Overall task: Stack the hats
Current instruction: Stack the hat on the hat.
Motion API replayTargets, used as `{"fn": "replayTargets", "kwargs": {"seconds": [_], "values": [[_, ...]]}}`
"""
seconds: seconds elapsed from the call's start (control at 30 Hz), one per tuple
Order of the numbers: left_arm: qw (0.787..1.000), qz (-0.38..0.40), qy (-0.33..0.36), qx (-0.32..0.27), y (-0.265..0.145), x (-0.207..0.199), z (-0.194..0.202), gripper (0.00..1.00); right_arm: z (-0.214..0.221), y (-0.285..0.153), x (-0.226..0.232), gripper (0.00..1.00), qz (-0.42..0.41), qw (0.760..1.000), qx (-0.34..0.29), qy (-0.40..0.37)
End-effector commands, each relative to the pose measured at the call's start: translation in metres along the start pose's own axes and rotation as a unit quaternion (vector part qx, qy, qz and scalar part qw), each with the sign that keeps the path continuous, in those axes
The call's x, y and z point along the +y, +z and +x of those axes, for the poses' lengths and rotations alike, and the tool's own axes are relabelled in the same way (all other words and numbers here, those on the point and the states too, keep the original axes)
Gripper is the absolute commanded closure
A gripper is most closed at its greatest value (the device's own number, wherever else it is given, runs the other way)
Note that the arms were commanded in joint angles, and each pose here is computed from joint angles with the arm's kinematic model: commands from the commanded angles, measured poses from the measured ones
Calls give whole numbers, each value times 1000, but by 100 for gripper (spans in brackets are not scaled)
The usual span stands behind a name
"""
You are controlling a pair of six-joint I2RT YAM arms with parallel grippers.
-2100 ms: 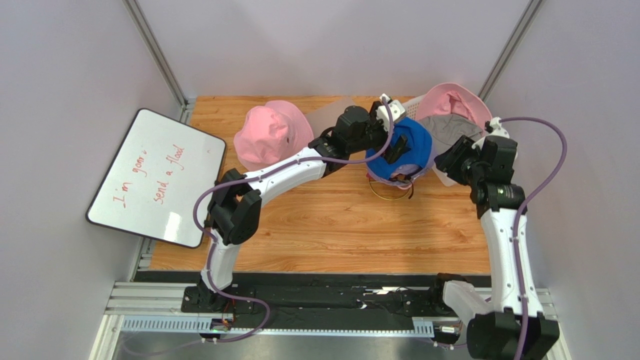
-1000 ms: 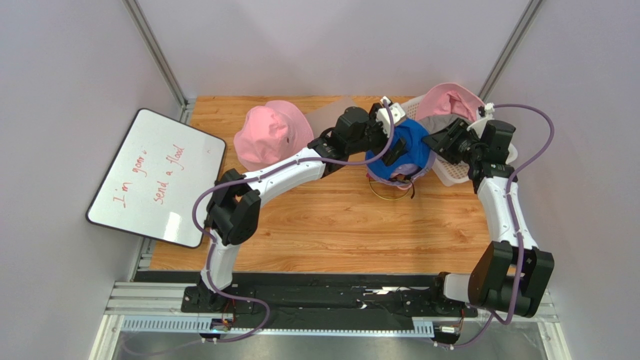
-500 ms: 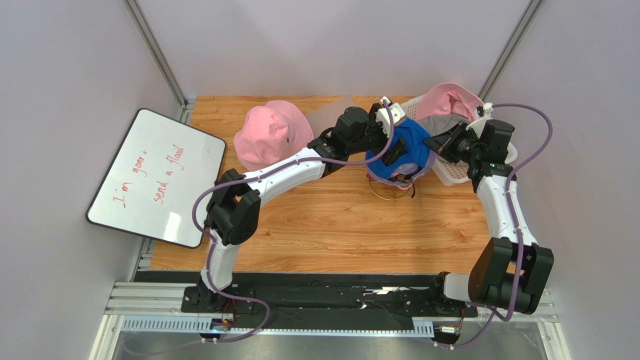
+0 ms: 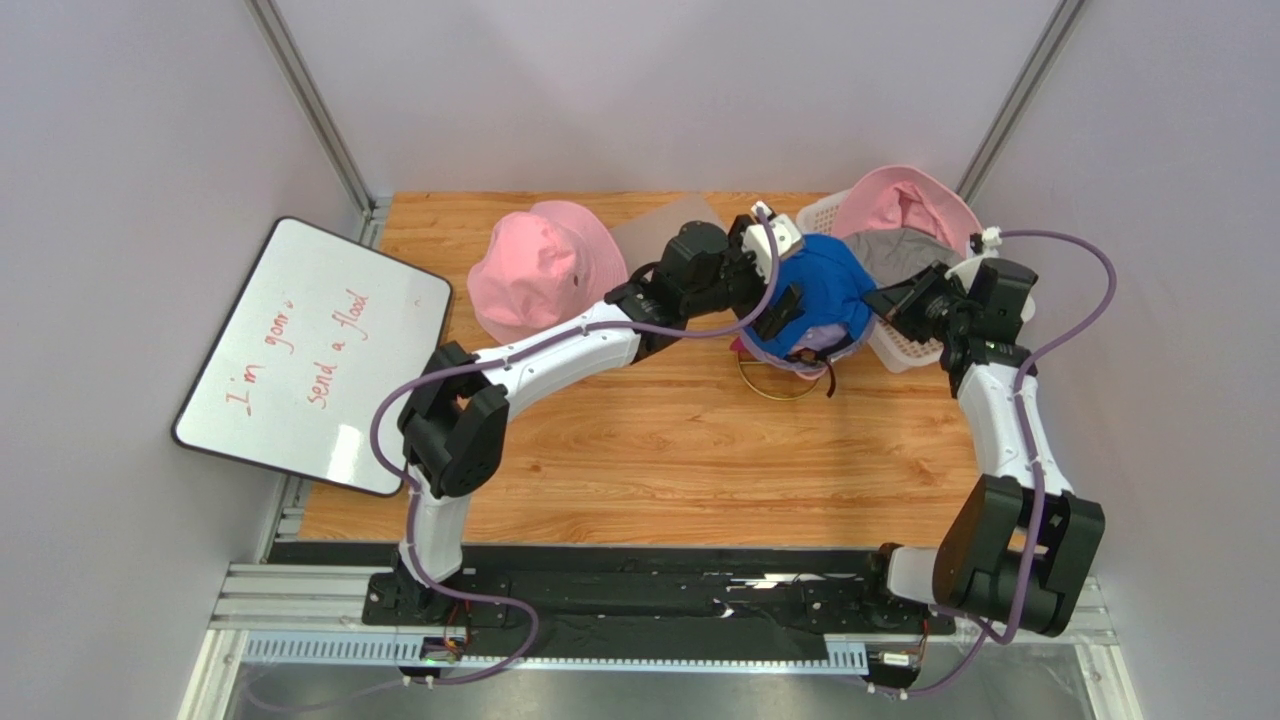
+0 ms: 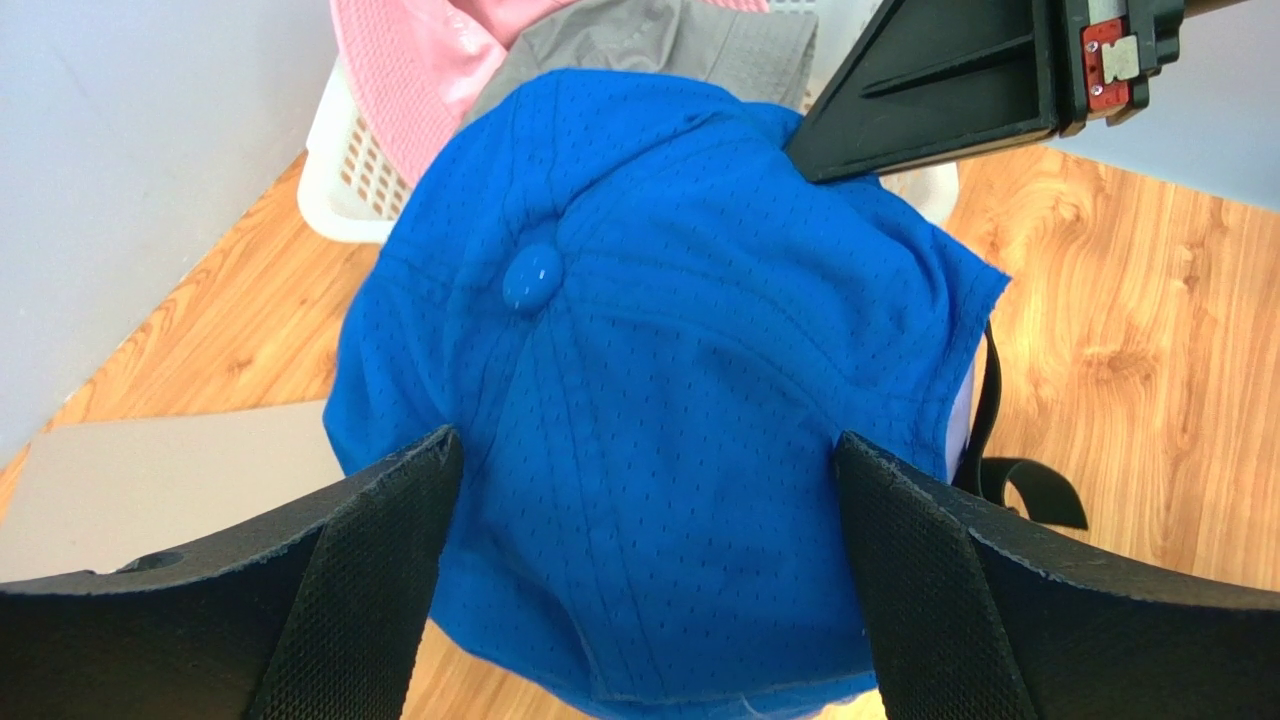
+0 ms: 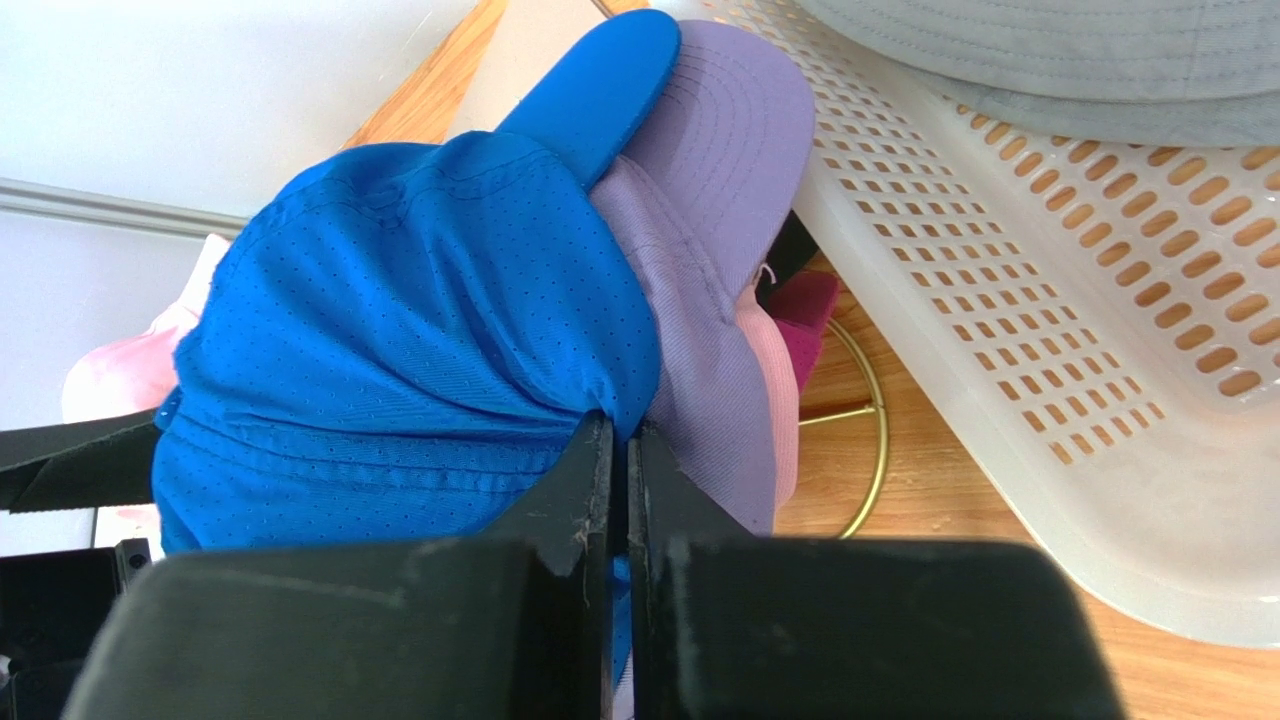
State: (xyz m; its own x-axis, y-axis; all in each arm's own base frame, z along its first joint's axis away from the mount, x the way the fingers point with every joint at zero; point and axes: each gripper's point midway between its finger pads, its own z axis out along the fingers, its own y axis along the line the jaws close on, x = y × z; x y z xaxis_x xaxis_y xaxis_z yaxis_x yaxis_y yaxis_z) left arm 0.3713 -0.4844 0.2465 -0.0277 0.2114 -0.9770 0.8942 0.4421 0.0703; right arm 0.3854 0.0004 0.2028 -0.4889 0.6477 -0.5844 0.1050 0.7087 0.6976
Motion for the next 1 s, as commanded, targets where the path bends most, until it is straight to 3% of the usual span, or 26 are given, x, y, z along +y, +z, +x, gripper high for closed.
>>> {"fn": "replayTargets", "kwargs": {"seconds": [0.0,0.4,0.97], "values": [[1000,-3,1,-13,-13,-3,-14,3,36,-4,-66,100,125,991,35,21],[999,-32,-28,7,-18,0,24,1,80,-15,-85,100,162,984,71,14],[996,-51,-58,51,-33,-3,84,1,94,-24,-89,99,176,981,81,0]]}}
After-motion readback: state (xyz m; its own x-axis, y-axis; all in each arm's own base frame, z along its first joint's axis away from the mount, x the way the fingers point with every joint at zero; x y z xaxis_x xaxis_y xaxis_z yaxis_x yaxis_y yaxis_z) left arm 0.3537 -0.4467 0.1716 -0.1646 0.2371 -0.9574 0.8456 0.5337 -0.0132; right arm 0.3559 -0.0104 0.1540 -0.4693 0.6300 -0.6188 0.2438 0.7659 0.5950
